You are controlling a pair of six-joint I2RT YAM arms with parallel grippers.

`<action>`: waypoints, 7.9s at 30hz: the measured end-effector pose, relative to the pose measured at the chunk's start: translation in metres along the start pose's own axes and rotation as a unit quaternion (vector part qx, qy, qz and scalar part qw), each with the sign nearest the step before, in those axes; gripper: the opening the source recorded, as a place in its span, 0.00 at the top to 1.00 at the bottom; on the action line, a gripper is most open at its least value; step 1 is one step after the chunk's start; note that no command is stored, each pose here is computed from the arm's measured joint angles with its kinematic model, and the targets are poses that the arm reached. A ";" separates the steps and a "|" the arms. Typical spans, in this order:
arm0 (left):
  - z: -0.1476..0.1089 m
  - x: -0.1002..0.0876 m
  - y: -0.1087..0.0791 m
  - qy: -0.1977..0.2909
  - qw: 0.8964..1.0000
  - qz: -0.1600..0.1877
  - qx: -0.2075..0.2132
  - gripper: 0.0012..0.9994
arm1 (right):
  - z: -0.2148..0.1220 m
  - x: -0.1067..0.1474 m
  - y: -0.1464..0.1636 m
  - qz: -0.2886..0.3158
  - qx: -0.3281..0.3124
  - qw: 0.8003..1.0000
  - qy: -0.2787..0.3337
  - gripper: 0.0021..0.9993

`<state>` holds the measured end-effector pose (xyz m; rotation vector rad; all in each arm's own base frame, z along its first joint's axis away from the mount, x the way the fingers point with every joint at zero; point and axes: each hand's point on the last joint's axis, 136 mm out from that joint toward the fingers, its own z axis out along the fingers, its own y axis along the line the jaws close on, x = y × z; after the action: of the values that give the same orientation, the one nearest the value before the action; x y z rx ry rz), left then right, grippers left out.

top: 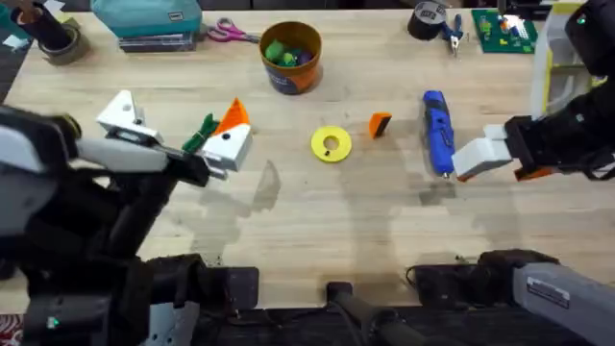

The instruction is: Pick up the gripper from the table and insert it into the empty holder that is missing its gripper. Then pick up a screw, insert it into the mounting hole, and use the screwdriver to tighten it. Finally, clean up the table by picking up the vegetable and placing it into the bucket.

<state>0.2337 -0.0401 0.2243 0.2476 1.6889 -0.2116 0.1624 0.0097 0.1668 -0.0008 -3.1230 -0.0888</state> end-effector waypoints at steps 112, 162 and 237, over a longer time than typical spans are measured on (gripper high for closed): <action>-0.024 0.067 -0.114 -0.029 0.940 0.001 0.339 0.02 | 0.000 0.000 -0.001 0.000 0.004 1.000 -0.001 0.00; -0.025 0.067 -0.115 -0.029 0.940 0.001 0.341 0.01 | -0.027 -0.135 0.112 -0.038 -0.002 0.992 -0.122 0.00; -0.025 0.067 -0.116 -0.028 0.938 0.001 0.344 0.01 | 0.086 -0.158 0.121 -0.081 0.001 0.995 -0.060 0.99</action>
<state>0.1683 -0.1412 0.1604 0.7552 1.5036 -0.8031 0.3195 0.1356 0.0853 0.2581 -3.2384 -0.0896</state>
